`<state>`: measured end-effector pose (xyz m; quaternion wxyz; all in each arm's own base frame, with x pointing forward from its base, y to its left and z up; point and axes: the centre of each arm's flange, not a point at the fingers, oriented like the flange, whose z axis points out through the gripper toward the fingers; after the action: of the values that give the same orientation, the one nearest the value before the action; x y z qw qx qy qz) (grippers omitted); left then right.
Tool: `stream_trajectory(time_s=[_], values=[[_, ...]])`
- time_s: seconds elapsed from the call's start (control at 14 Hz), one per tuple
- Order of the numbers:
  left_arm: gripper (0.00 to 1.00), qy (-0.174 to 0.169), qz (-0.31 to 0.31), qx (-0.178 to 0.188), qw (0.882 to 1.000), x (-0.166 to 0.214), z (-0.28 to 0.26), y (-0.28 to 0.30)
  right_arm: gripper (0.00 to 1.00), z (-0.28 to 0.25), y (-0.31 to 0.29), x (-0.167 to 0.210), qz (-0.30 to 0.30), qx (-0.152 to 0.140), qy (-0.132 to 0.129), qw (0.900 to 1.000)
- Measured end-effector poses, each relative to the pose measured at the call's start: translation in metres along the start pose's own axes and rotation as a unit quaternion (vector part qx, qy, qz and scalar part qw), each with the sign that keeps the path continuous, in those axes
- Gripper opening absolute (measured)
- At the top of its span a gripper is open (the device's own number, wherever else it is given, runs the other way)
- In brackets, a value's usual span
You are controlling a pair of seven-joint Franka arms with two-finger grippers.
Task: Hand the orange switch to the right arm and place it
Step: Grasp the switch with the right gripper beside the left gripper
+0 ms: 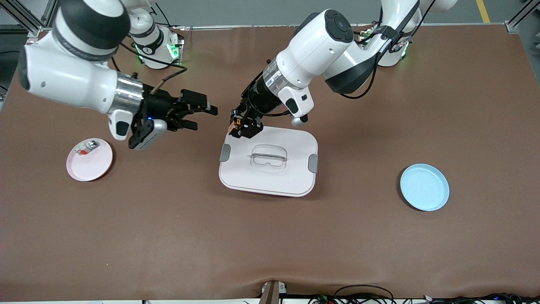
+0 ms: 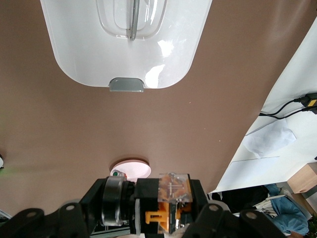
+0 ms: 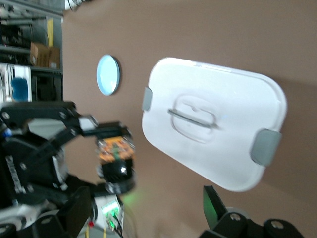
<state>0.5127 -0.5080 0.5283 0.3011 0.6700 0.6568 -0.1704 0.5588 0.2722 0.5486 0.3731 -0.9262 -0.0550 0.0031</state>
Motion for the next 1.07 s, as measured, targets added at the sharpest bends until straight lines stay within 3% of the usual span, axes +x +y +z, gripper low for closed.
stream_trajectory(time_s=[0.29,1.07], values=[[0.72,-0.001,0.000,-0.001,1.000,-0.001,-0.001,0.001,1.00,0.037,-0.030,-0.003,0.005,0.005,0.037,0.999],[0.72,-0.001,0.000,-0.004,1.000,0.000,-0.003,0.003,1.00,0.071,-0.009,0.009,0.025,0.001,0.042,0.999]])
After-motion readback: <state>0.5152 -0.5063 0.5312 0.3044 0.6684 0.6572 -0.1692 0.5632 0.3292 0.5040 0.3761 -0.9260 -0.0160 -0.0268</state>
